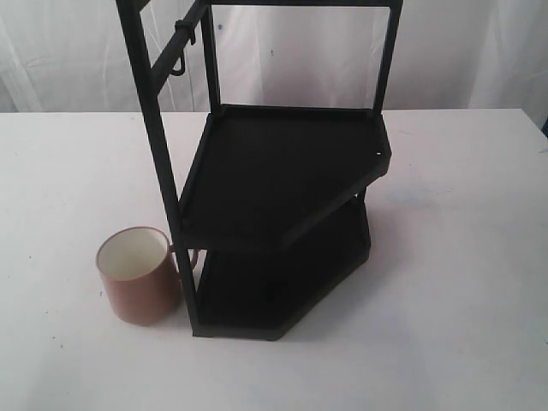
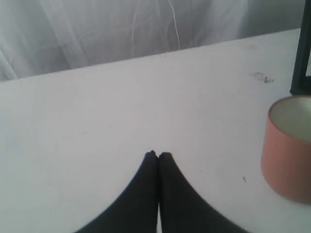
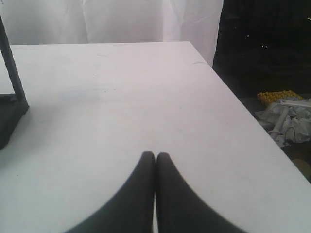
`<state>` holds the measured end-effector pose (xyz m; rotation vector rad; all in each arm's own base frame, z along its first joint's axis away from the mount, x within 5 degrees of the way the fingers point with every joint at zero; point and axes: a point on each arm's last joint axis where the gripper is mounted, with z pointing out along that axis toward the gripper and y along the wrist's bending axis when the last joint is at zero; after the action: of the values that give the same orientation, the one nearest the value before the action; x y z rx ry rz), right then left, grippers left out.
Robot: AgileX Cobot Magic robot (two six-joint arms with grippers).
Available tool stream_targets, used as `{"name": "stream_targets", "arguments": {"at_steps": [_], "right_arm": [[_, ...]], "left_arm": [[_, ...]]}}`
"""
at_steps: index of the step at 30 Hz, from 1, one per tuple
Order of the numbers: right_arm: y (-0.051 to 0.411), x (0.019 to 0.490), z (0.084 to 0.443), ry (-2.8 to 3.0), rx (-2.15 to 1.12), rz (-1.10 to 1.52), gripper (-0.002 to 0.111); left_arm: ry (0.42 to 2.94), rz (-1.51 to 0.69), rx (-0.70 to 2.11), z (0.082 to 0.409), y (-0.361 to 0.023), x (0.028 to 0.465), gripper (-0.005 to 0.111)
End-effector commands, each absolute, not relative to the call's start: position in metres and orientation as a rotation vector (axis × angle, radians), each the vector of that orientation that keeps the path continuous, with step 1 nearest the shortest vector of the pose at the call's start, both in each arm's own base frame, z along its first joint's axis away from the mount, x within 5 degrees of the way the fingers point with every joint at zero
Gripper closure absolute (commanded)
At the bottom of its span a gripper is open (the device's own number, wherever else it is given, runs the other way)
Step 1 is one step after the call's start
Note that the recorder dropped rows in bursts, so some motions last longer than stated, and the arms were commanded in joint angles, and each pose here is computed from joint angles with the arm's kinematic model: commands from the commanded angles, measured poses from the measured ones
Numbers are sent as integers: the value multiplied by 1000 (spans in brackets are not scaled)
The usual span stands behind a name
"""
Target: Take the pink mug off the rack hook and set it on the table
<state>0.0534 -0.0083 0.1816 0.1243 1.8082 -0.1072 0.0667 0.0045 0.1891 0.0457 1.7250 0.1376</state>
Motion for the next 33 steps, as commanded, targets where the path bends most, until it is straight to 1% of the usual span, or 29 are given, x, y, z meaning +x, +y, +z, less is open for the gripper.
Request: {"name": "stream_targets", "arguments": {"at_steps": [1, 3, 5, 12, 14, 17, 33], "right_arm": [[-9, 53, 185, 1795, 129, -114, 108], [-9, 53, 185, 1795, 129, -114, 108], [-9, 53, 185, 1795, 129, -114, 108], [-9, 53, 185, 1795, 129, -114, 108], [-9, 53, 185, 1795, 129, -114, 108], [-9, 53, 185, 1795, 129, -114, 108], [-9, 53, 185, 1795, 129, -114, 108]], "left_arm": [[1540, 134, 25, 205, 5, 67, 107], [1494, 136, 24, 209, 5, 67, 107], [1501, 136, 24, 209, 5, 67, 107], [1740, 130, 35, 187, 5, 66, 107], [1865, 153, 52, 174, 5, 59, 107], [1984, 142, -24, 162, 6, 50, 107], [1986, 169, -13, 162, 6, 50, 107]]}}
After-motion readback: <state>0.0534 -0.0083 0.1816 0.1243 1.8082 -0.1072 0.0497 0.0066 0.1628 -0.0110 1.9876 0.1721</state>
